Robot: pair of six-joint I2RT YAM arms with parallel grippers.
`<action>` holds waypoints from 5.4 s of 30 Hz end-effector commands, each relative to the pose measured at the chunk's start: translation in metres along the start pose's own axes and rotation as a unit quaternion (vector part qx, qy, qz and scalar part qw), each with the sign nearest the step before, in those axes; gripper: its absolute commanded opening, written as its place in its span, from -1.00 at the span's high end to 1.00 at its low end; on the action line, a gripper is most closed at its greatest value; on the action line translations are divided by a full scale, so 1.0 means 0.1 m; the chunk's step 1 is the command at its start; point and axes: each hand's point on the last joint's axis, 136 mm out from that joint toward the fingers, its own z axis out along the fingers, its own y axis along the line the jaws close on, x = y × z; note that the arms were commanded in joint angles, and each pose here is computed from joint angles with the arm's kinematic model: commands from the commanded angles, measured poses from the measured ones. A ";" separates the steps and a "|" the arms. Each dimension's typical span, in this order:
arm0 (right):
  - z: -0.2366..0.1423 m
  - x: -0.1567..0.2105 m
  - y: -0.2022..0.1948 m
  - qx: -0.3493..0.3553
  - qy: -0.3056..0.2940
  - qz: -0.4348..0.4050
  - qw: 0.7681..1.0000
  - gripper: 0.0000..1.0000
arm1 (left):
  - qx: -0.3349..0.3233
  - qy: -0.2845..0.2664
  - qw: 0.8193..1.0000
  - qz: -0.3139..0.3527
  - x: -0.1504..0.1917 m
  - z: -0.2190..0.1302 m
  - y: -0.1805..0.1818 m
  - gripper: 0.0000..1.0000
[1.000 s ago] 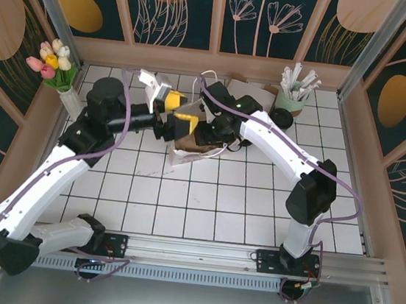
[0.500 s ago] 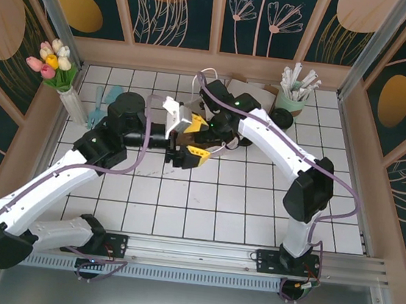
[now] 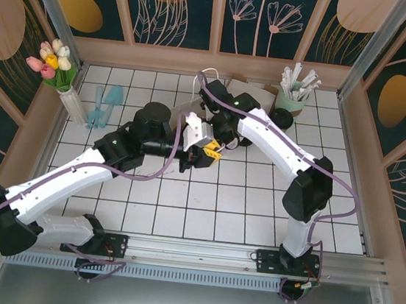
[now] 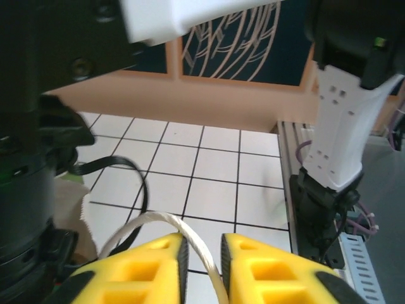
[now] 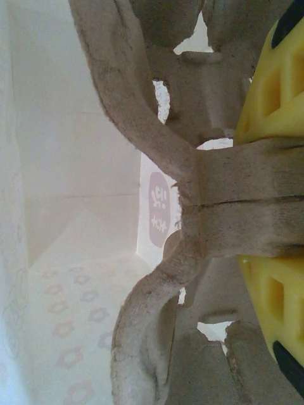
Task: Pack the takeout coffee
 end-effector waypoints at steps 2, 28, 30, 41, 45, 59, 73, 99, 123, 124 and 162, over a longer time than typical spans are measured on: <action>0.08 -0.01 -0.07 0.014 0.012 0.025 1.000 0.20 | 0.057 -0.030 0.997 0.033 -0.12 -0.13 -0.28 0.75; 0.34 0.13 -0.19 0.034 0.025 0.004 0.999 0.22 | -0.145 -0.081 0.986 0.005 -0.41 -0.43 0.33 -0.66; 0.35 0.14 -0.19 0.034 0.026 0.001 0.999 0.22 | -0.188 -0.101 0.977 -0.018 -0.43 -0.60 0.47 -0.84; 0.47 0.14 -0.25 0.039 0.020 0.001 0.999 0.22 | -0.466 -0.096 0.825 -0.305 0.34 -1.31 1.53 -0.97; 0.50 0.13 -0.26 0.042 0.016 0.001 0.999 0.22 | -0.469 -0.082 0.796 -0.374 0.59 -1.26 1.54 -0.97; 0.50 0.12 -0.27 0.054 0.006 0.002 0.999 0.22 | -0.457 0.016 0.799 -0.391 0.85 -0.92 1.69 -0.53; 0.60 0.09 -0.25 0.059 -0.002 -0.005 0.998 0.23 | -0.469 0.029 0.797 -0.379 0.91 -0.94 1.71 0.23; 0.84 0.19 -0.31 0.066 -0.014 0.012 0.998 0.23 | -0.434 0.013 0.804 -0.406 0.81 -0.79 1.70 1.00; 1.15 0.36 -0.41 0.076 -0.033 0.044 0.996 0.24 | -0.459 -0.079 0.781 -0.415 0.66 -1.07 1.67 1.00; 1.17 0.37 -0.41 0.078 -0.030 0.046 0.995 0.23 | -0.457 -0.080 0.782 -0.416 0.64 -1.06 1.66 1.00; 1.12 0.26 -0.34 0.068 -0.053 0.034 0.996 -0.07 | -0.457 -0.041 0.778 -0.430 0.76 -1.01 1.67 1.00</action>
